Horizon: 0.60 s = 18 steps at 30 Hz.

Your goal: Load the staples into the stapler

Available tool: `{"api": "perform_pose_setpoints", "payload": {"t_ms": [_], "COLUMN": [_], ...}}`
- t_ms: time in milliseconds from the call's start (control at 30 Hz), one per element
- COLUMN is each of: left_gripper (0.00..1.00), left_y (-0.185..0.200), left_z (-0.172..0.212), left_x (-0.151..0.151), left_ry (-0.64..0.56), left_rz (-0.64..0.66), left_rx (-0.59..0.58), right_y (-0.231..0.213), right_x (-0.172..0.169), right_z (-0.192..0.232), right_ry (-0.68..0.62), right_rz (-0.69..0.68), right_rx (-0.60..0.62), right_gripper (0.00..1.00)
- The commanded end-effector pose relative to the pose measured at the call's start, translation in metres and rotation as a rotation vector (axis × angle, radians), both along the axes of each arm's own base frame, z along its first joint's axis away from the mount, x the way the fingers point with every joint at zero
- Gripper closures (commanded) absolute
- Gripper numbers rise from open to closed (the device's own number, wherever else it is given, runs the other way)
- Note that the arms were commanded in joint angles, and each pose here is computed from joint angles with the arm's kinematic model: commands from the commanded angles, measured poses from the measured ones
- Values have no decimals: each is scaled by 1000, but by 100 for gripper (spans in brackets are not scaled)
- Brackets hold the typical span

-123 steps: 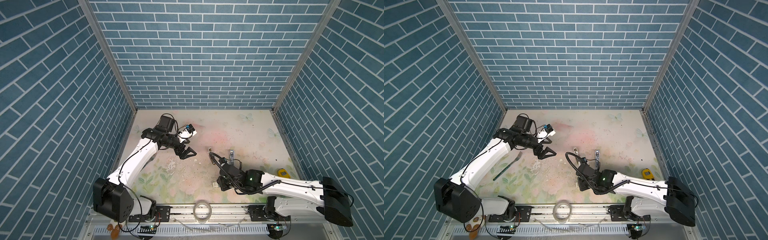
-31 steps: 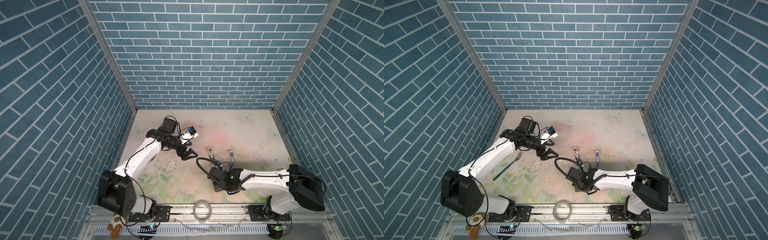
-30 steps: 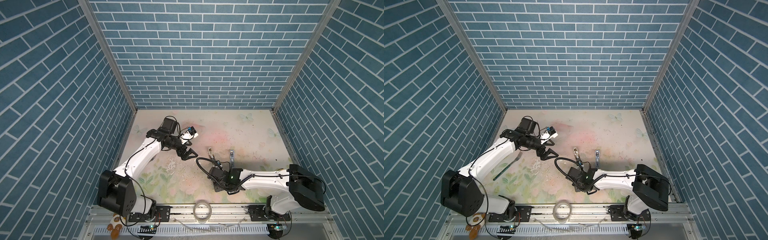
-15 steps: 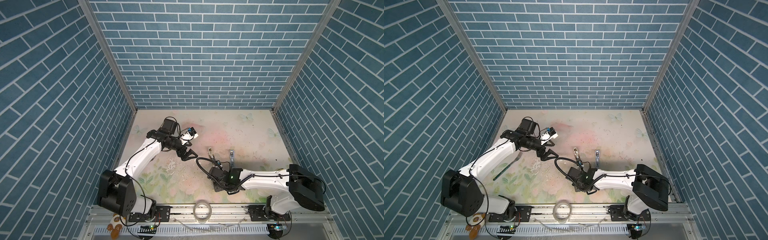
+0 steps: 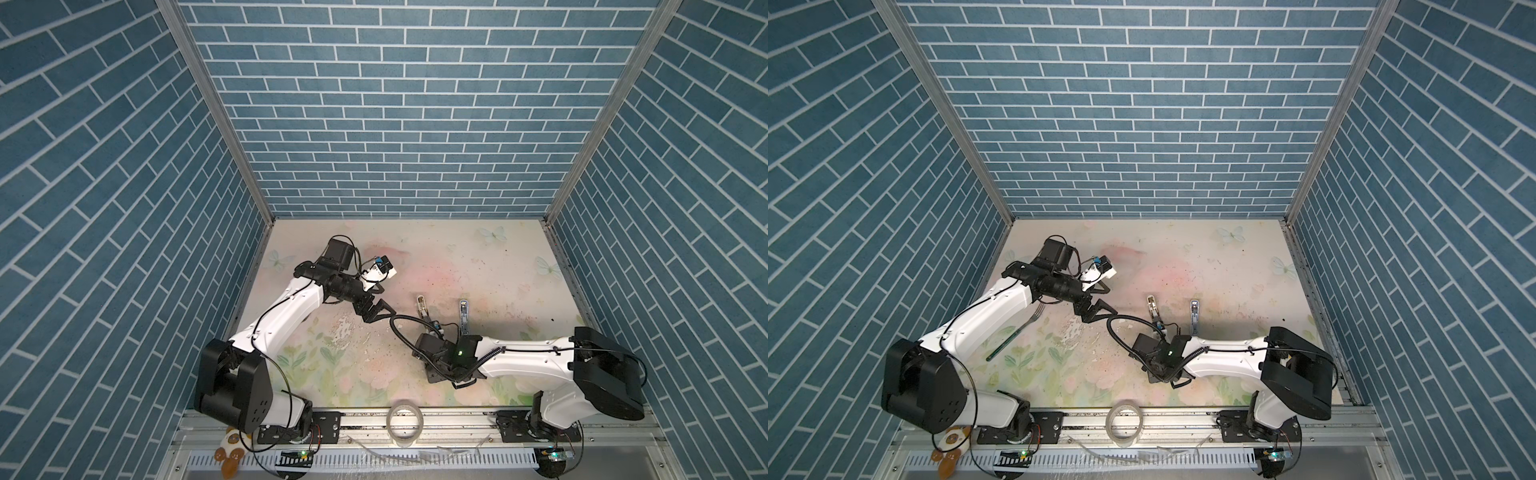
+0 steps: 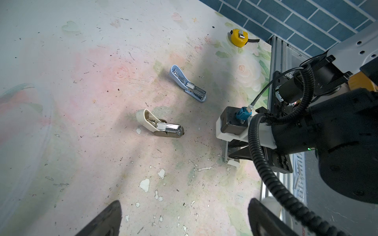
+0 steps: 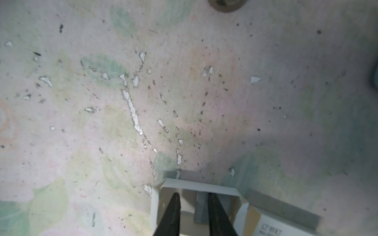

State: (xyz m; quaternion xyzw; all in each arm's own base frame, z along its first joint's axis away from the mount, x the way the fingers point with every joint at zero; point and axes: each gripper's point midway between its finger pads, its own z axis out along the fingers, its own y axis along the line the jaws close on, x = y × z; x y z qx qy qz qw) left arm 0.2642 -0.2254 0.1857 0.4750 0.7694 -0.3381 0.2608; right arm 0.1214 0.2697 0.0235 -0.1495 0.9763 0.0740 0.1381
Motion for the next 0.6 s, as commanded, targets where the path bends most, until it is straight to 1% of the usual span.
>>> {"api": "perform_pose_setpoints", "payload": {"t_ms": [0,333,567], "left_gripper": [3,3,3], "left_y": [-2,-2,-3], "left_z": [-4,-3,-5], "left_x": [-5,-5,-4], "left_ry": [20,23,26], "left_rz": [-14,-10,-6], "left_rx": [-9,-12,-16], "right_y": [-16,-17,-17], "right_x": [-6,-5,-4], "right_z": [-10,-11,-14], "right_ry": [31,24,20], "right_rz": [-48,-50,-86], "right_rx": [-80,-96,-85], "right_gripper": [74,73,72]}}
